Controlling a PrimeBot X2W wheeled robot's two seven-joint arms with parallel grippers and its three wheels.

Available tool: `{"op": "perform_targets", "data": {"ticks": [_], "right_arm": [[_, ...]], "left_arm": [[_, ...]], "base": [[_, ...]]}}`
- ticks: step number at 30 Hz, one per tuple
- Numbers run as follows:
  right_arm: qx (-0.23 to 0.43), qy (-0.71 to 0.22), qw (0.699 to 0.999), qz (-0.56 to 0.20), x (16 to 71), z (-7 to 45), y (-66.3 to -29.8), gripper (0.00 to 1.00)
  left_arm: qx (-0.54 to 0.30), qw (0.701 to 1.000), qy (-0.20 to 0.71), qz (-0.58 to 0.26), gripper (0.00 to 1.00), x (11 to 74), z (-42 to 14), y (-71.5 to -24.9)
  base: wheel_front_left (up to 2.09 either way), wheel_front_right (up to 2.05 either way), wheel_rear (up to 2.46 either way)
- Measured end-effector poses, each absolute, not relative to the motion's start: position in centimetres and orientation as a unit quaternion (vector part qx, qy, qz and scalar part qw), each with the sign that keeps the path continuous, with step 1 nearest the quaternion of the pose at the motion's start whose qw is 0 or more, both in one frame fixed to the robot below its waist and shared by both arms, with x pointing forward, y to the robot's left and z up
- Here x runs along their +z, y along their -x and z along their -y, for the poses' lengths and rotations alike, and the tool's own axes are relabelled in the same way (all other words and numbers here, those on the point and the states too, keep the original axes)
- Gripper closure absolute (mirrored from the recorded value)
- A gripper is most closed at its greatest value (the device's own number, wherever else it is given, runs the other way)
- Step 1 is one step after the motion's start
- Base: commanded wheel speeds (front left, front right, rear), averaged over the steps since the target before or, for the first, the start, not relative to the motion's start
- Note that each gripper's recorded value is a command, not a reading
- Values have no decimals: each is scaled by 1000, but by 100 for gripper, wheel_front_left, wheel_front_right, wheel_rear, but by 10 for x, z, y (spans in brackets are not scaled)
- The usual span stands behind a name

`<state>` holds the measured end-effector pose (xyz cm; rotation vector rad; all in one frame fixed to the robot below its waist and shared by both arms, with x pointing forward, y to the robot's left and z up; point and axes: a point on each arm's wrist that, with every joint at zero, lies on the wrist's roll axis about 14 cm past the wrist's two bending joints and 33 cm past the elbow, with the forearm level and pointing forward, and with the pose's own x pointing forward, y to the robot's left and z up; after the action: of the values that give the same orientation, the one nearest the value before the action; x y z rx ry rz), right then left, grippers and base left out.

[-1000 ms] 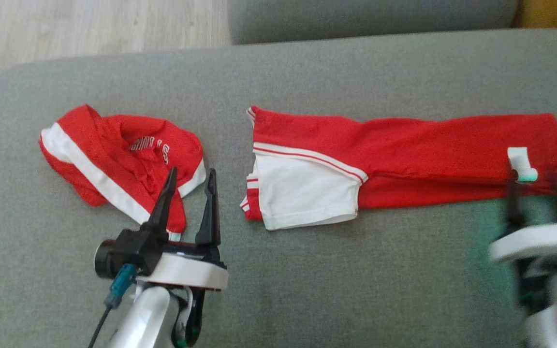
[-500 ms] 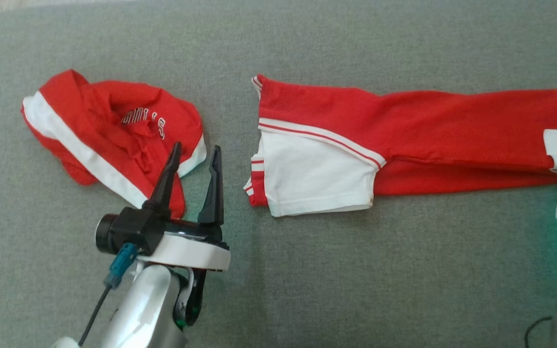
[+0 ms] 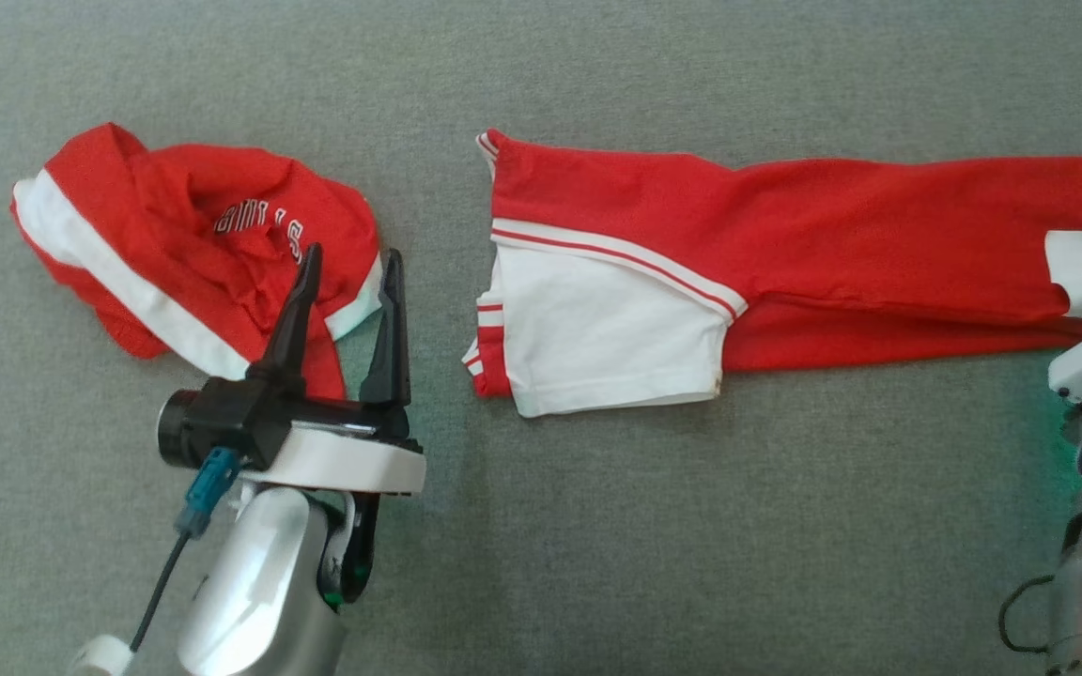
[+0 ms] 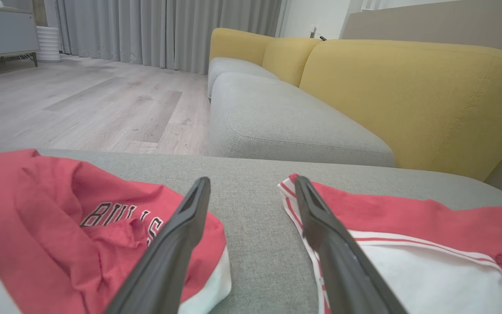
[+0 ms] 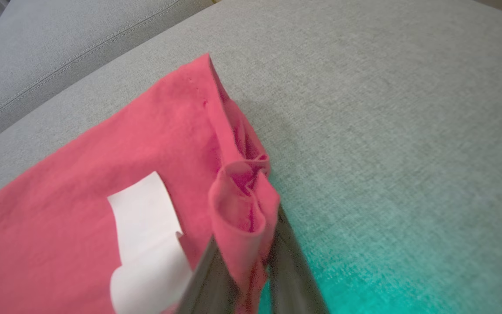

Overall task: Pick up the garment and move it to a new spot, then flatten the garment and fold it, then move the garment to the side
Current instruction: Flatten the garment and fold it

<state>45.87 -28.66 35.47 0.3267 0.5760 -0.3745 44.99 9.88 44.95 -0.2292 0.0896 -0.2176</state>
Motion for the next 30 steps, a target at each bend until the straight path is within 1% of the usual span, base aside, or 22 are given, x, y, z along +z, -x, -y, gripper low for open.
{"op": "perform_targets", "data": {"ticks": [6, 9, 12, 14, 16, 21, 27, 30], "right_arm": [[-198, -154, 931, -267, 365, 300, -450, 100], [-226, -127, 932, -253, 375, 330, -437, 100], [-259, -86, 936, -223, 399, 371, -428, 100], [-266, -62, 940, -203, 415, 384, -428, 100], [-264, -54, 945, -188, 425, 385, -431, 100], [-228, -47, 962, -141, 452, 362, -447, 100], [-138, -59, 986, -79, 493, 294, -471, 100], [-84, -57, 993, -60, 507, 256, -471, 100]], "left_arm": [[-115, 987, 108, -34, 0, 457, -95, -450], [-120, 987, 108, -28, 0, 463, -93, -450], [-121, 986, 108, -22, 0, 468, -93, -448], [-121, 987, 108, -17, 0, 472, -93, -447], [-120, 986, 112, -12, 0, 477, -94, -446], [-117, 986, 114, -4, 0, 486, -96, -440], [-111, 987, 114, 4, 0, 495, -100, -423], [-107, 987, 118, 11, 0, 501, -102, -413]], "base": [[0, 0, 0], [0, 0, 0], [0, 0, 0], [0, 0, 0], [0, 0, 0], [0, 0, 0], [0, 0, 0], [0, 0, 0]]}}
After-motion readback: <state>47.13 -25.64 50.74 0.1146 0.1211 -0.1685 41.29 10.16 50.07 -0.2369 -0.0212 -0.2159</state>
